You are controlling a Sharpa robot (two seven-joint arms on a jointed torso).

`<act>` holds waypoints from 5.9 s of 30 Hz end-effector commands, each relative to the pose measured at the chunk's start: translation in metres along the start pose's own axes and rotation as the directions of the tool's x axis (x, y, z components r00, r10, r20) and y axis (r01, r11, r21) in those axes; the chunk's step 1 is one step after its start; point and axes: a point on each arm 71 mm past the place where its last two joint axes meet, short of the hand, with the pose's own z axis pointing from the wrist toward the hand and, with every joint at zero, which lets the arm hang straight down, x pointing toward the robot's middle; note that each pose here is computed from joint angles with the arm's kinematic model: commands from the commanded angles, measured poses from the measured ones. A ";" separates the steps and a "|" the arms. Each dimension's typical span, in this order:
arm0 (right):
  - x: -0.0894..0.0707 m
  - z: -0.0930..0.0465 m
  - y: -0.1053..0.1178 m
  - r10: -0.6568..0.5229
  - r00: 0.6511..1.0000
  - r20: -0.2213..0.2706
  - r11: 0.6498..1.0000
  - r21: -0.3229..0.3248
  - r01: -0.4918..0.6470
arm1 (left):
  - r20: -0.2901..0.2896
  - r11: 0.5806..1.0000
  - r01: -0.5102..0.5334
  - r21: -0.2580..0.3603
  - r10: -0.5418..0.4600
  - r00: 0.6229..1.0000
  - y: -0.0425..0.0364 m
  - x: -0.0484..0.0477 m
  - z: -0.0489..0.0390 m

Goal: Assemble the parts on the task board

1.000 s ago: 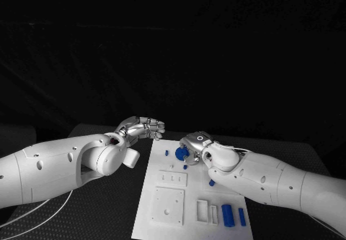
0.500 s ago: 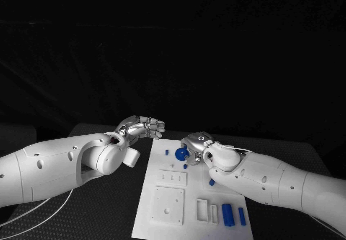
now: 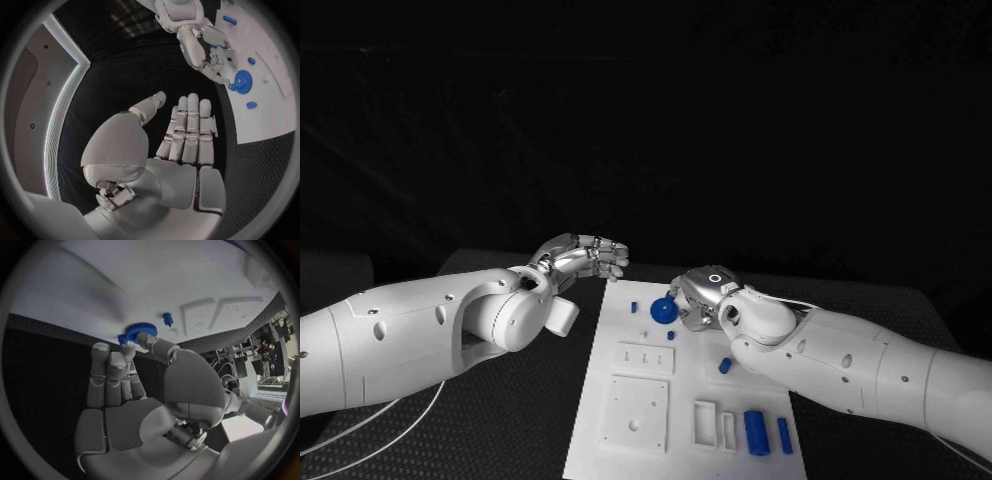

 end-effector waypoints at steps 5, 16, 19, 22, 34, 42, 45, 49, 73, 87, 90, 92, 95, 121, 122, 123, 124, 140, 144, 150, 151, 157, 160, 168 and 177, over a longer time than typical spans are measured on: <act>-0.021 -0.008 -0.016 0.191 0.981 0.012 0.981 -0.043 -0.191 | 0.002 1.000 -0.005 0.014 0.005 1.000 -0.0015 -0.0039 0.0004; -0.025 -0.036 -0.081 0.326 0.945 -0.007 0.945 0.019 -0.326 | 0.014 1.000 -0.010 0.017 0.010 1.000 0.0002 -0.0123 0.0030; -0.023 -0.043 -0.097 0.362 0.932 -0.014 0.932 0.035 -0.362 | 0.015 1.000 -0.010 0.017 0.010 1.000 0.0007 -0.0138 0.0031; -0.021 -0.045 -0.113 0.367 0.930 -0.014 0.928 0.068 -0.366 | 0.018 1.000 -0.010 0.014 0.010 1.000 0.0027 -0.0151 0.0029; 0.005 -0.061 -0.153 0.360 0.932 -0.051 0.921 0.182 -0.345 | 0.018 1.000 -0.007 0.007 0.007 1.000 0.0074 -0.0161 0.0022; 0.026 -0.065 -0.151 0.392 0.916 -0.085 0.909 0.186 -0.372 | 0.018 1.000 -0.006 0.006 0.006 1.000 0.0087 -0.0173 0.0020; 0.030 -0.066 -0.150 0.395 0.914 -0.092 0.908 0.186 -0.374 | 0.017 1.000 -0.005 0.005 0.005 1.000 0.0091 -0.0169 0.0020; 0.035 -0.066 -0.149 0.397 0.912 -0.100 0.907 0.191 -0.374 | 0.016 1.000 -0.005 0.004 0.005 1.000 0.0095 -0.0166 0.0020; 0.044 -0.056 -0.141 0.394 0.914 -0.094 0.907 0.203 -0.369 | 0.003 1.000 0.000 0.001 0.000 1.000 0.0093 -0.0127 -0.0001; 0.045 -0.056 -0.143 0.389 0.916 -0.102 0.907 0.215 -0.361 | 0.005 1.000 0.001 -0.002 -0.001 1.000 0.0095 -0.0134 -0.0014; 0.045 -0.057 -0.144 0.388 0.916 -0.102 0.907 0.220 -0.360 | 0.008 1.000 0.000 -0.002 0.000 1.000 0.0095 -0.0137 -0.0015; 0.045 -0.057 -0.145 0.388 0.916 -0.103 0.906 0.223 -0.359 | 0.008 1.000 0.000 -0.003 0.000 1.000 0.0095 -0.0141 -0.0018; 0.046 -0.056 -0.145 0.388 0.916 -0.103 0.906 0.223 -0.358 | 0.010 1.000 0.000 -0.003 0.000 1.000 0.0096 -0.0148 -0.0018; 0.048 -0.053 -0.141 0.390 0.914 -0.109 0.905 0.231 -0.358 | 0.009 1.000 0.000 -0.004 0.000 1.000 0.0096 -0.0141 -0.0015; 0.048 -0.053 -0.140 0.390 0.914 -0.109 0.905 0.231 -0.358 | 0.009 1.000 0.000 -0.004 0.000 1.000 0.0096 -0.0142 -0.0015; 0.048 -0.053 -0.140 0.390 0.914 -0.110 0.904 0.232 -0.358 | 0.009 1.000 0.000 -0.004 0.000 1.000 0.0096 -0.0142 -0.0015; 0.048 -0.052 -0.140 0.390 0.914 -0.110 0.904 0.233 -0.358 | 0.009 1.000 0.000 -0.004 0.000 1.000 0.0096 -0.0143 -0.0015; 0.048 -0.053 -0.141 0.384 0.918 -0.100 0.904 0.240 -0.353 | 0.007 1.000 0.000 -0.004 0.000 1.000 0.0097 -0.0141 -0.0013; 0.048 -0.053 -0.141 0.377 0.921 -0.097 0.907 0.241 -0.346 | 0.008 1.000 0.000 -0.004 0.000 1.000 0.0097 -0.0143 -0.0013; 0.047 -0.053 -0.142 0.371 0.924 -0.094 0.908 0.244 -0.340 | 0.009 1.000 0.000 -0.006 0.000 1.000 0.0098 -0.0148 -0.0018; 0.047 -0.053 -0.142 0.369 0.924 -0.095 0.909 0.244 -0.338 | 0.009 1.000 0.000 -0.006 0.000 1.000 0.0098 -0.0149 -0.0019; 0.047 -0.052 -0.141 0.367 0.925 -0.096 0.911 0.239 -0.337 | 0.009 1.000 0.000 -0.006 0.000 1.000 0.0098 -0.0150 -0.0021; 0.048 -0.052 -0.140 0.367 0.926 -0.093 0.911 0.236 -0.337 | 0.009 1.000 0.001 -0.006 0.000 1.000 0.0098 -0.0151 -0.0023; 0.047 -0.051 -0.139 0.361 0.929 -0.080 0.914 0.231 -0.335 | 0.009 1.000 0.000 -0.006 0.000 1.000 0.0098 -0.0154 -0.0025; 0.045 -0.052 -0.136 0.349 0.935 -0.068 0.919 0.220 -0.327 | -0.010 1.000 -0.014 -0.006 0.014 1.000 0.0098 -0.0148 -0.0027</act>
